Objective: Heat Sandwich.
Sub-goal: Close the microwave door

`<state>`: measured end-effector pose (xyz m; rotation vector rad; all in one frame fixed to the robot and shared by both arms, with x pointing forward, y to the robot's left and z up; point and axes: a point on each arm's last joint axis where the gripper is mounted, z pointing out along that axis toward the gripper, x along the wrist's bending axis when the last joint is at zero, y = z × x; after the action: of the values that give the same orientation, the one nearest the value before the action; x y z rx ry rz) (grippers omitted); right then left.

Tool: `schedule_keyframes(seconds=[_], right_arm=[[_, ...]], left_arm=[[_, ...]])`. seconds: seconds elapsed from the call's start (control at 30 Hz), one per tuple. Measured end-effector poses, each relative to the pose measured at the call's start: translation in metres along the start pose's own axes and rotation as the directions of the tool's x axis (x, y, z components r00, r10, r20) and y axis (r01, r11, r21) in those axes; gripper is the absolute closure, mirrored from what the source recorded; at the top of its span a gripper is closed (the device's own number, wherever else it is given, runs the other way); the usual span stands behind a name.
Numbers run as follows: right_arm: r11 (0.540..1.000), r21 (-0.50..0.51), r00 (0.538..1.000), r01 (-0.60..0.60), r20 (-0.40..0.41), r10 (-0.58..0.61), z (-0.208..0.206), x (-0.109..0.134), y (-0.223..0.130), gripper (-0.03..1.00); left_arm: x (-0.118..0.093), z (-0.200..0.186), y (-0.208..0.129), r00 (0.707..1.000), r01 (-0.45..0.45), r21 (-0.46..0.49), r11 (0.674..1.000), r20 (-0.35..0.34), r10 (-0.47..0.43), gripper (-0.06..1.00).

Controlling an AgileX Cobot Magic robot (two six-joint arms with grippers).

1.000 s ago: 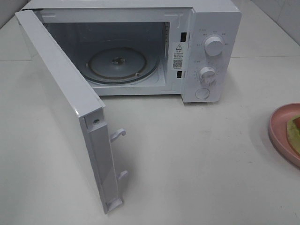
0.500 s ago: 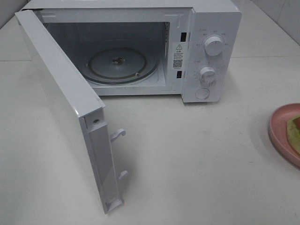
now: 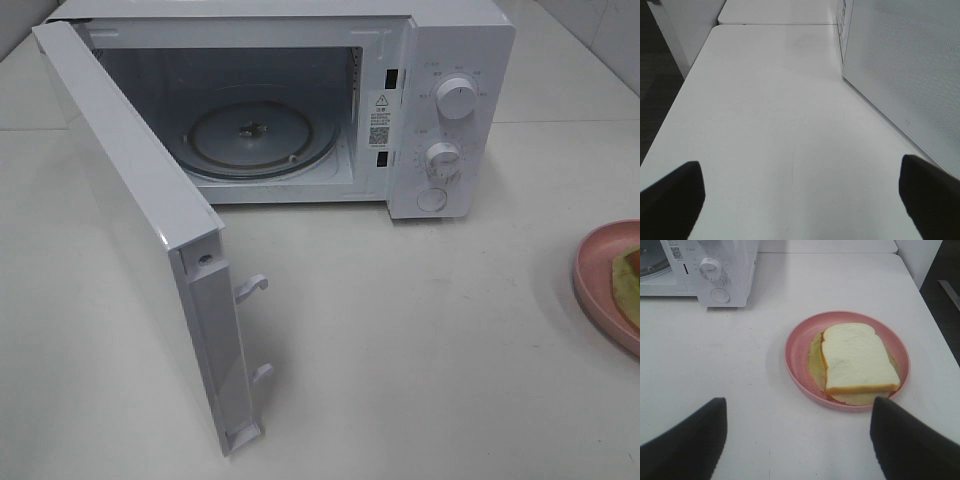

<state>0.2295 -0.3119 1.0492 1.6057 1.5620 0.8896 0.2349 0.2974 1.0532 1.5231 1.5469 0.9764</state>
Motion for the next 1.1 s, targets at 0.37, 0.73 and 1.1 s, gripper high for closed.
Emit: schedule_keyframes(seconds=[0.37, 0.73, 1.1], right_arm=[[1.0, 0.0, 1.0, 0.0, 0.0, 0.0, 0.0, 0.0, 0.0, 0.2], [1.0, 0.0, 1.0, 0.0, 0.0, 0.0, 0.0, 0.0, 0.0, 0.2], [1.0, 0.0, 1.0, 0.0, 0.0, 0.0, 0.0, 0.0, 0.0, 0.2]], left_arm=[[0.0, 0.0, 0.0, 1.0, 0.0, 0.0, 1.0, 0.0, 0.0, -0.05], [-0.003, 0.001, 0.003, 0.999, 0.021, 0.011, 1.0, 0.037, -0.022, -0.05], [-0.001, 0.033, 0.035, 0.999, 0.003, 0.079, 0.997, 0.033, -0.006, 0.2]])
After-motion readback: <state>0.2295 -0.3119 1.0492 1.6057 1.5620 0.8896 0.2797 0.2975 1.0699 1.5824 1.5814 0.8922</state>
